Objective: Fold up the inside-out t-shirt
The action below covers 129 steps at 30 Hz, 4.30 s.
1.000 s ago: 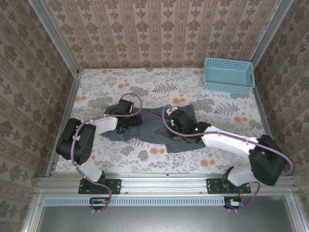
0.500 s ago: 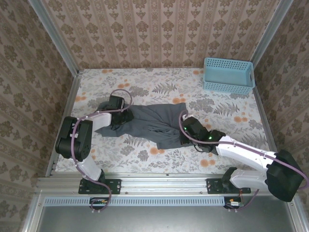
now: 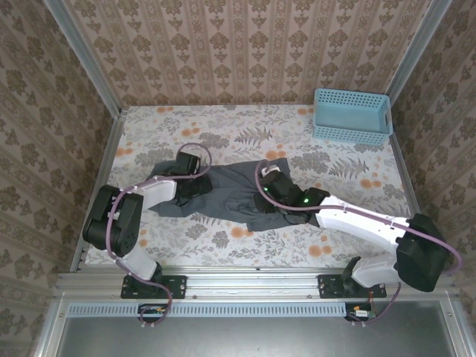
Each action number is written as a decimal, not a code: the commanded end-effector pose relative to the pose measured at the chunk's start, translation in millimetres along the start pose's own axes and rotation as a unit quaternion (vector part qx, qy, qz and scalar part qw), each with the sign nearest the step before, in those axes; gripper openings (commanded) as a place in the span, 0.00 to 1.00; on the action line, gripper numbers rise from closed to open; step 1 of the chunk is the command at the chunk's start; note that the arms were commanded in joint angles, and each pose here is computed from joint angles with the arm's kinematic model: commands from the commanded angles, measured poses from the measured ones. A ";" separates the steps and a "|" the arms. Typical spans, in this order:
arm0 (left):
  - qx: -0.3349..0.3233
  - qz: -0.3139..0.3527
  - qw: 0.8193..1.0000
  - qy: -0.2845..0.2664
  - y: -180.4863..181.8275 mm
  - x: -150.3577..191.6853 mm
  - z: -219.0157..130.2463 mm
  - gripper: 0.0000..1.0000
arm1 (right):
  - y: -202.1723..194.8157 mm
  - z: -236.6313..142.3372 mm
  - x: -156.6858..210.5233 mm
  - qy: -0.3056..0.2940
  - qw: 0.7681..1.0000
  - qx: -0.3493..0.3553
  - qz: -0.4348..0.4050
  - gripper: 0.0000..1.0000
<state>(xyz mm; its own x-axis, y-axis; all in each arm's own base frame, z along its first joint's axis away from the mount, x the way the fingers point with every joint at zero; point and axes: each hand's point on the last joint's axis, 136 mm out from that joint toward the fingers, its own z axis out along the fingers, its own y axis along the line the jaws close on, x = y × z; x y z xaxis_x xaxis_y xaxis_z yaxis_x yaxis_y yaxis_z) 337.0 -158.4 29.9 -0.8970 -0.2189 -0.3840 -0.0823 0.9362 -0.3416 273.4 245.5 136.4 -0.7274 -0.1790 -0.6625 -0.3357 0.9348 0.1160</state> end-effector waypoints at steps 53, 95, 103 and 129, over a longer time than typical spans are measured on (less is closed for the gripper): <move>-0.001 0.074 0.997 0.025 -25.6 24.6 2.2 0.56 | -126.4 45.2 -37.7 0.061 0.981 0.141 0.123 0.19; 0.028 0.091 0.995 0.002 -43.1 40.7 -14.1 0.66 | -44.7 96.4 -1.2 0.139 0.982 0.112 0.063 0.37; 0.026 0.092 0.995 0.003 -44.7 45.7 -12.8 0.67 | -31.9 108.7 -32.4 0.110 0.989 0.090 0.039 0.27; 0.034 0.095 0.995 0.001 -48.2 49.8 -12.5 0.69 | -10.8 97.4 5.7 0.145 0.987 0.010 0.062 0.32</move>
<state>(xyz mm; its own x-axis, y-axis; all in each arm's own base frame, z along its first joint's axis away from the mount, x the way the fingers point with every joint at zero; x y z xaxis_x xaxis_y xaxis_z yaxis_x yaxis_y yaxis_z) 294.4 -210.1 35.5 -0.8956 -0.0297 -0.4438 0.1209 0.9439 -0.3073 336.3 252.7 74.1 -0.8903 -0.1386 -0.4338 -0.2125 0.9689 0.1266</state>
